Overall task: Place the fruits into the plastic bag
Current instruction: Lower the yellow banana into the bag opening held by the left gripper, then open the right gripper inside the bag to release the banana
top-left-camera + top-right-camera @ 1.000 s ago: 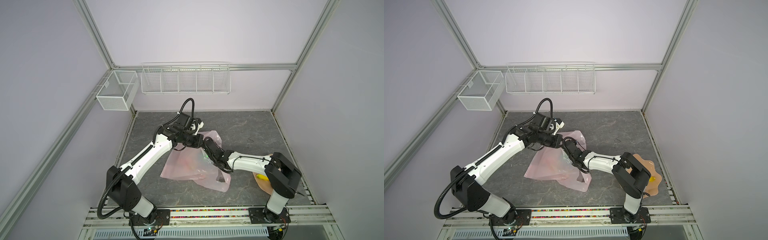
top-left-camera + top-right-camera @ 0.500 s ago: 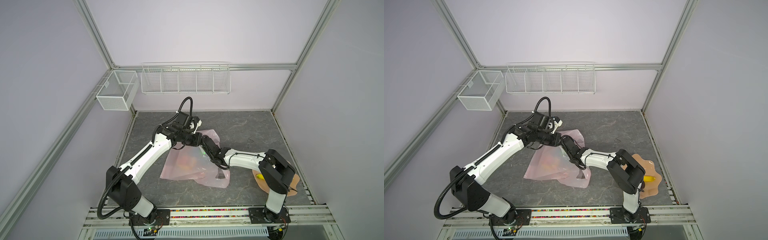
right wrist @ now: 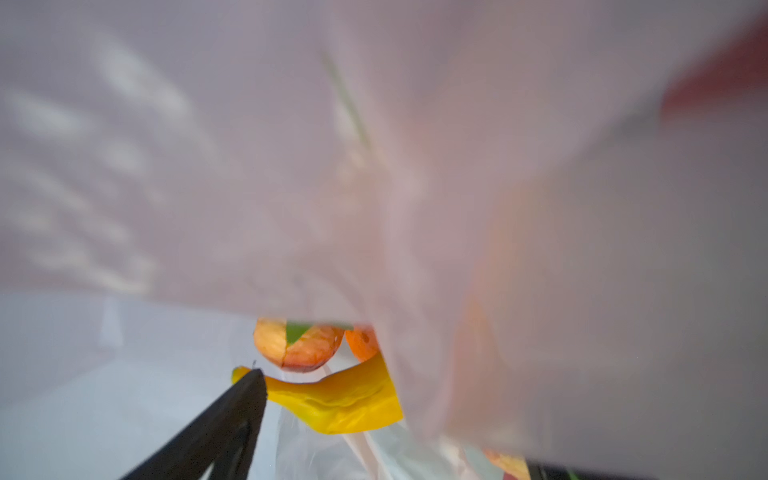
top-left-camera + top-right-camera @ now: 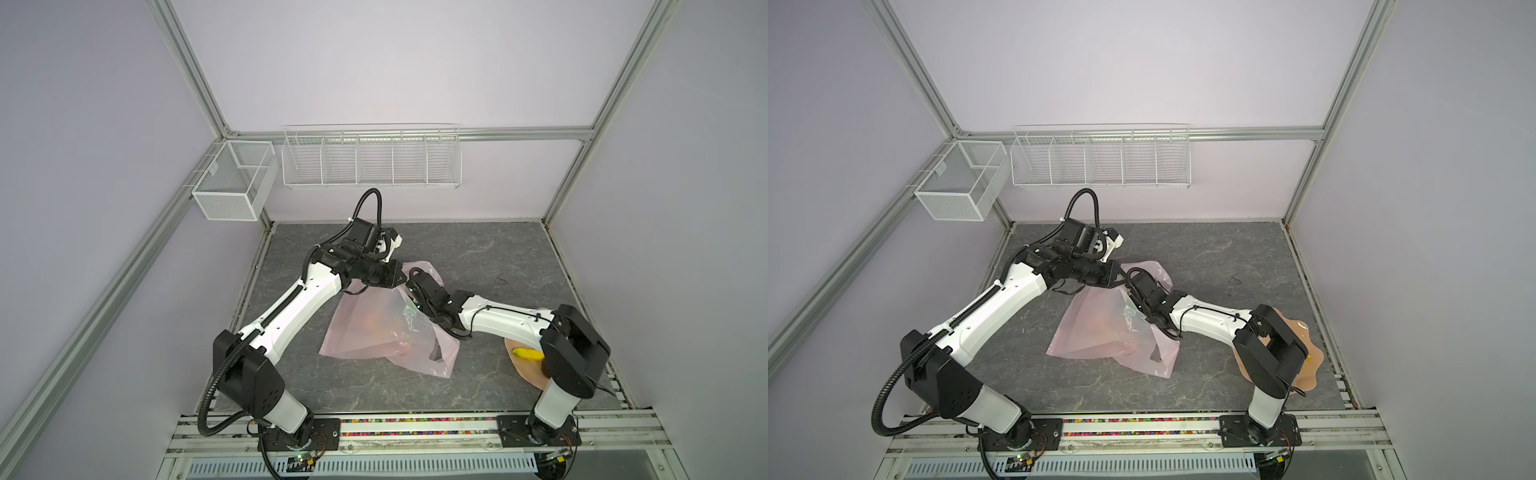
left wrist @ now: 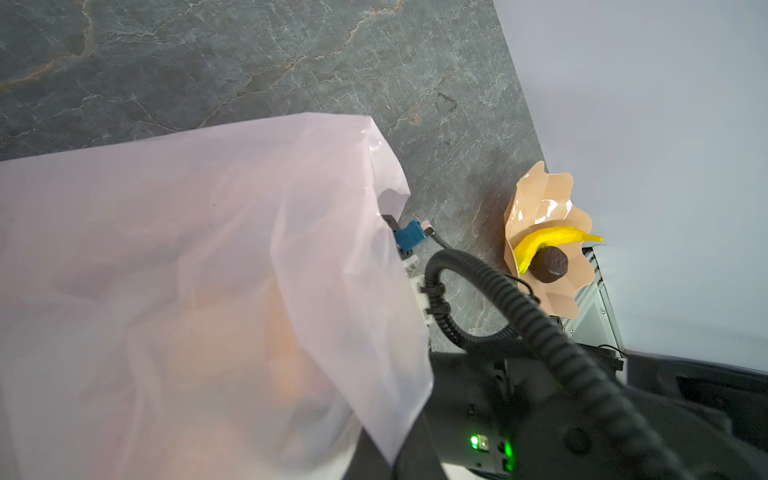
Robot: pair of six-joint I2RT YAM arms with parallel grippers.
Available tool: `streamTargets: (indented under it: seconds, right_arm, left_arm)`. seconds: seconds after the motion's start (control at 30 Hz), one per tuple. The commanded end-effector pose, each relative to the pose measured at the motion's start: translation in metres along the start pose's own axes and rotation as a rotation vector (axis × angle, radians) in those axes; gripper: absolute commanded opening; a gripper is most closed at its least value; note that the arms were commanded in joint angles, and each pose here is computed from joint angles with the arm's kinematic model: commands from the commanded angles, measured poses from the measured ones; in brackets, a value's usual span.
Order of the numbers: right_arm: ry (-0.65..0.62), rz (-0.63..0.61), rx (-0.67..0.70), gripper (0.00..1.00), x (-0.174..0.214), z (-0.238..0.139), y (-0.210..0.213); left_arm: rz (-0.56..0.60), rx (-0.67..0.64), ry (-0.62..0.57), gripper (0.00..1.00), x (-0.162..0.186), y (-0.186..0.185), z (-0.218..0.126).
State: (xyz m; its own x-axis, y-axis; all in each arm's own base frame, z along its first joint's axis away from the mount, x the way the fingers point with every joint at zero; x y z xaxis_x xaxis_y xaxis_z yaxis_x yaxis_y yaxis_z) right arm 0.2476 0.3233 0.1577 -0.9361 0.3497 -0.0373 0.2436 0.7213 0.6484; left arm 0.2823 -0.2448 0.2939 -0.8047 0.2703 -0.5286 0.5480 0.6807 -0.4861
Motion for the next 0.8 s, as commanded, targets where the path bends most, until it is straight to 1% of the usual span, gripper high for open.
streamTargets:
  seconds: [0.0,0.2,0.33,0.43,0.47,0.6,0.77]
  right_arm:
    - [0.005,0.001,0.052,0.98,0.003,-0.014,-0.012]
    - [0.039,0.004,0.081,1.0,0.008,-0.017,-0.02]
    - [0.042,0.0,0.107,0.98,0.008,-0.019,-0.022]
    - [0.02,-0.007,0.127,0.91,0.007,-0.029,-0.024]
    - [0.013,-0.011,0.134,0.91,0.006,-0.033,-0.025]
    - [-0.002,-0.018,0.169,0.9,0.006,-0.046,-0.031]
    - [-0.023,-0.016,0.249,0.9,0.006,-0.059,-0.045]
  left_arm:
    - [0.017,0.011,0.002,0.0,-0.003,0.0,-0.002]
    - [0.01,0.016,0.001,0.0,0.0,0.001,-0.001]
    - [0.006,0.018,0.0,0.0,0.001,0.002,0.0]
    - [0.006,0.017,0.001,0.0,0.002,0.002,-0.001]
    - [0.006,0.016,0.003,0.0,0.002,0.002,0.0]
    - [0.004,0.014,0.01,0.0,0.004,0.003,0.001]
    - [0.003,0.014,0.011,0.0,0.007,0.004,0.001]
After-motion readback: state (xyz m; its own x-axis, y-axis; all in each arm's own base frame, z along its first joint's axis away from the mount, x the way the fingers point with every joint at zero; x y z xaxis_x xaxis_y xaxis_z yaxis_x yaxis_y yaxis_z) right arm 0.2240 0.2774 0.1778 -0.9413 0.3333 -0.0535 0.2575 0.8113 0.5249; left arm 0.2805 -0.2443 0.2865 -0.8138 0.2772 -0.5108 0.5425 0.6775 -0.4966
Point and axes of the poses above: each gripper's point midway between its finger pads, its own z axis out along the fingers, its own y axis along the line the jaws close on, x = y × z, the point moved 7 cm from there along -z, back along the fingers, and after that the axes turned 4 degrees about z, right-handed, at the moved point
